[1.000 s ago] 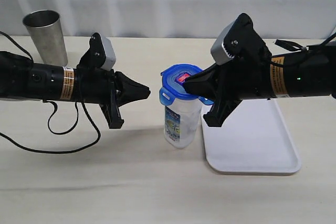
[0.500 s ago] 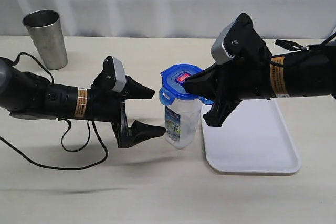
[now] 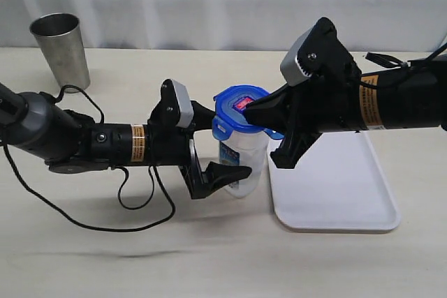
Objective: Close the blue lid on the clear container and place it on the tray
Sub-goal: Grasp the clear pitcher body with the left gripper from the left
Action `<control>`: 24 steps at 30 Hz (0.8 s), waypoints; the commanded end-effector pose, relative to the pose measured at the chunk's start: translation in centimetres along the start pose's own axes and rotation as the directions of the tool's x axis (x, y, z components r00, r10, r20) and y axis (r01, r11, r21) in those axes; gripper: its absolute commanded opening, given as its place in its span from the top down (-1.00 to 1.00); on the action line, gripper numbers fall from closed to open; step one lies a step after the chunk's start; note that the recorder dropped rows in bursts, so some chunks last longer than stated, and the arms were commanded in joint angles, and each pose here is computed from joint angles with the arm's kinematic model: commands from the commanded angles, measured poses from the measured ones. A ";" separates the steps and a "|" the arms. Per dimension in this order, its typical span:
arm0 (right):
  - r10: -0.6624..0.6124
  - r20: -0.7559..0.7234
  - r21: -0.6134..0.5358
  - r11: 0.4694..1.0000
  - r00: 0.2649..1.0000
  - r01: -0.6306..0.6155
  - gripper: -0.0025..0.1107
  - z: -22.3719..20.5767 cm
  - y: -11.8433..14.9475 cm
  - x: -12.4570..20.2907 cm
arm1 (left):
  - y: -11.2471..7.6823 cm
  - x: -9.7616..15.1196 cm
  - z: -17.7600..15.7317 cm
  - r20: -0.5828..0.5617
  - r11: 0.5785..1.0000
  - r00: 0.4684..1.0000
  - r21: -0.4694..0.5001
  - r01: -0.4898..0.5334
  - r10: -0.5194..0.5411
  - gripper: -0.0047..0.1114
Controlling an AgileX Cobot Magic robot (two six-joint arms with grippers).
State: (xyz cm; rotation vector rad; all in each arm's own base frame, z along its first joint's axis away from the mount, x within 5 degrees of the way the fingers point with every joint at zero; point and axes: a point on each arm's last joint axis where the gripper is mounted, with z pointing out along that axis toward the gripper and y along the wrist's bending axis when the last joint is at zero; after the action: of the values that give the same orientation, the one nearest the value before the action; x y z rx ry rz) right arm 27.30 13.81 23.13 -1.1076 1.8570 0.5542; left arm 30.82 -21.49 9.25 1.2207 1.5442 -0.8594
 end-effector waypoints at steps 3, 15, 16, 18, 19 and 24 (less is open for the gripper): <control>-0.003 -0.014 0.003 1.000 1.000 0.003 0.88 0.1 0.0 0.2 | 0.4 -0.8 1.9 0.001 1.000 1.000 -0.014 -0.025 0.025 -0.73; 0.005 -0.014 0.003 1.000 1.000 -0.005 0.88 0.1 0.0 0.2 | 0.6 0.7 3.1 0.048 1.000 0.998 0.006 0.027 -0.027 -0.73; 0.007 -0.014 0.003 1.000 1.000 -0.007 0.88 0.1 0.0 0.2 | 0.6 0.7 3.0 0.051 1.000 0.998 0.001 0.031 -0.031 -0.73; 0.007 -0.014 0.003 1.000 1.000 -0.007 0.88 0.1 0.0 0.2 | 0.8 0.5 3.0 0.073 0.999 0.996 -0.015 0.045 -0.044 -0.73; 0.007 -0.014 0.003 1.000 1.000 -0.007 0.88 0.1 0.0 0.2 | 0.8 0.5 3.0 0.080 0.998 0.996 -0.021 0.051 -0.049 -0.73; 0.007 -0.014 0.003 1.000 1.000 -0.007 0.88 0.1 0.0 0.2 | 0.6 0.3 3.0 0.095 0.999 0.995 0.006 0.037 -0.037 -0.73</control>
State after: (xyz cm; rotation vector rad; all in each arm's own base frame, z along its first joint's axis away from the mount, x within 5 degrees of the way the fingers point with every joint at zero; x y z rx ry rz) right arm 27.30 13.81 23.13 -1.0989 1.8634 0.5600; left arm 32.04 -23.83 7.73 1.1563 1.5178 -0.9109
